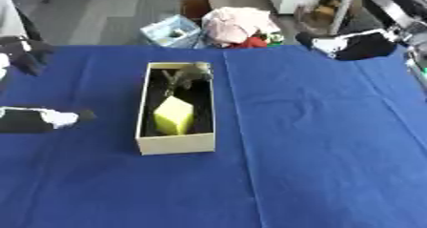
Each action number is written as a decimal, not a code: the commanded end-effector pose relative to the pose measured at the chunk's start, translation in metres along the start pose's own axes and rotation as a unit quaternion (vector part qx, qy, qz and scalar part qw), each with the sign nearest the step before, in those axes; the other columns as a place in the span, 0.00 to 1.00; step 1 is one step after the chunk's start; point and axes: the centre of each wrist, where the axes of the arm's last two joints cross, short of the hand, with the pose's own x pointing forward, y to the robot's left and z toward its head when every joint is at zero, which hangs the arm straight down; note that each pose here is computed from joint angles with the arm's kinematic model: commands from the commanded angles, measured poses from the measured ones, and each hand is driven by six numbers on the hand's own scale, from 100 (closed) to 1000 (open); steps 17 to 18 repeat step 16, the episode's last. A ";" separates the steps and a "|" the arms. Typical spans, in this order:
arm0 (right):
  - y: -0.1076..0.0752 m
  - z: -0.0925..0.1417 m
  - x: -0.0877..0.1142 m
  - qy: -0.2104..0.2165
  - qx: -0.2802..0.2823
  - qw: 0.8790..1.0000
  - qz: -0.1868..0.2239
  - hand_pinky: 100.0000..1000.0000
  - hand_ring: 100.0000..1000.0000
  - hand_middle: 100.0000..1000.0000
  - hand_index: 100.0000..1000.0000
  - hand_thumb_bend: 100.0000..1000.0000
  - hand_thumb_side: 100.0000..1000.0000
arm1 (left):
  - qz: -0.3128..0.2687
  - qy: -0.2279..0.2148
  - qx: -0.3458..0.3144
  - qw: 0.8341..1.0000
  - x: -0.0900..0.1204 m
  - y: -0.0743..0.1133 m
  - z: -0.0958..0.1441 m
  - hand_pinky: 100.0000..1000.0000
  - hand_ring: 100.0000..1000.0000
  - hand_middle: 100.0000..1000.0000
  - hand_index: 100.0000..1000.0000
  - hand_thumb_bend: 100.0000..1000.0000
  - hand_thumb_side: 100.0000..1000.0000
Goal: Pick up objects on the table and place them in the box.
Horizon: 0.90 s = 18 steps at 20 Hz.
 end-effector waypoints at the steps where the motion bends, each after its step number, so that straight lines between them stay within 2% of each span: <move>1: -0.012 0.007 0.002 0.004 -0.027 1.000 -0.001 0.67 0.58 0.63 0.79 0.36 0.38 | -0.013 0.004 0.015 1.000 -0.004 0.009 0.000 0.47 0.42 0.47 0.70 0.92 0.34; 11: 0.011 0.028 -0.009 0.056 -0.054 0.996 -0.050 0.65 0.56 0.61 0.78 0.33 0.38 | 0.005 0.028 0.027 0.999 -0.008 -0.001 0.010 0.47 0.42 0.47 0.69 0.93 0.34; 18: 0.019 0.030 -0.011 0.066 -0.056 0.994 -0.063 0.65 0.55 0.60 0.77 0.32 0.38 | 0.009 0.034 0.026 0.999 -0.009 -0.005 0.014 0.47 0.42 0.47 0.69 0.93 0.34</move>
